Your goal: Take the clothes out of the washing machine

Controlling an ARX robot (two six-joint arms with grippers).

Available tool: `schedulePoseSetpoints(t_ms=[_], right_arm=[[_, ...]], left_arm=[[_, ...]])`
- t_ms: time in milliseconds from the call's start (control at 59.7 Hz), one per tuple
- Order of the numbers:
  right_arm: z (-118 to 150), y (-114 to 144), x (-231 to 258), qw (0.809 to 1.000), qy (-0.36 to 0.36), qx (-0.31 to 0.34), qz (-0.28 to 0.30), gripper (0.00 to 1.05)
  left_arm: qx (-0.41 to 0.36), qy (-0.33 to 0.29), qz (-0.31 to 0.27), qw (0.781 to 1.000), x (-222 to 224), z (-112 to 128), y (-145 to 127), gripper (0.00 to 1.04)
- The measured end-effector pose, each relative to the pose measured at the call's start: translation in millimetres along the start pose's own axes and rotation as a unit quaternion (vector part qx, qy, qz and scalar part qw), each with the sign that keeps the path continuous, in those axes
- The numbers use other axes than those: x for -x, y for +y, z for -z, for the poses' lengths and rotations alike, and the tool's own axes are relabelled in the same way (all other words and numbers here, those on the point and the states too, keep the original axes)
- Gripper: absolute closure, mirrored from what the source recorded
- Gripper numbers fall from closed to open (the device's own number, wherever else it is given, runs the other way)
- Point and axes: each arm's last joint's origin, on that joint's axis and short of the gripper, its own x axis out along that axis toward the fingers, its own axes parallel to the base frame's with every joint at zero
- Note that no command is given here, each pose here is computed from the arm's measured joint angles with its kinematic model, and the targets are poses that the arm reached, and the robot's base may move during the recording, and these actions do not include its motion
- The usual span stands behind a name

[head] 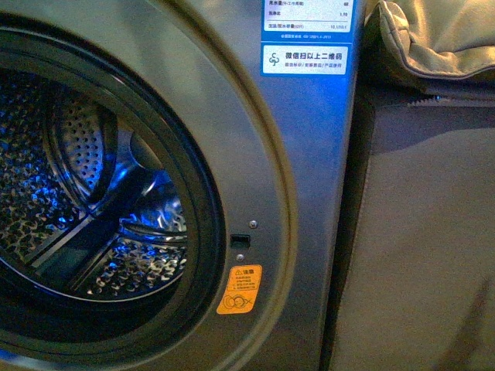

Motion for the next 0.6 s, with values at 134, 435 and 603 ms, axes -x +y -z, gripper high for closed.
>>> schedulePoseSetpoints(t_ms=[134, 435, 603], right_arm=[[12, 29, 2, 0.997, -0.054, 0.051, -0.023, 0.07], [66, 55, 1, 0.992, -0.015, 0.113, 0.053, 0.21], [78, 48, 12, 0.98, 0.069, 0.144, 0.119, 0.5]], left_arm=[[0.0, 0.0, 0.0, 1.0, 0, 0, 0, 0.07], [0.0, 0.0, 0.0, 1.0, 0, 0, 0, 0.07], [0.0, -0.001, -0.001, 1.0, 1, 0, 0, 0.07]])
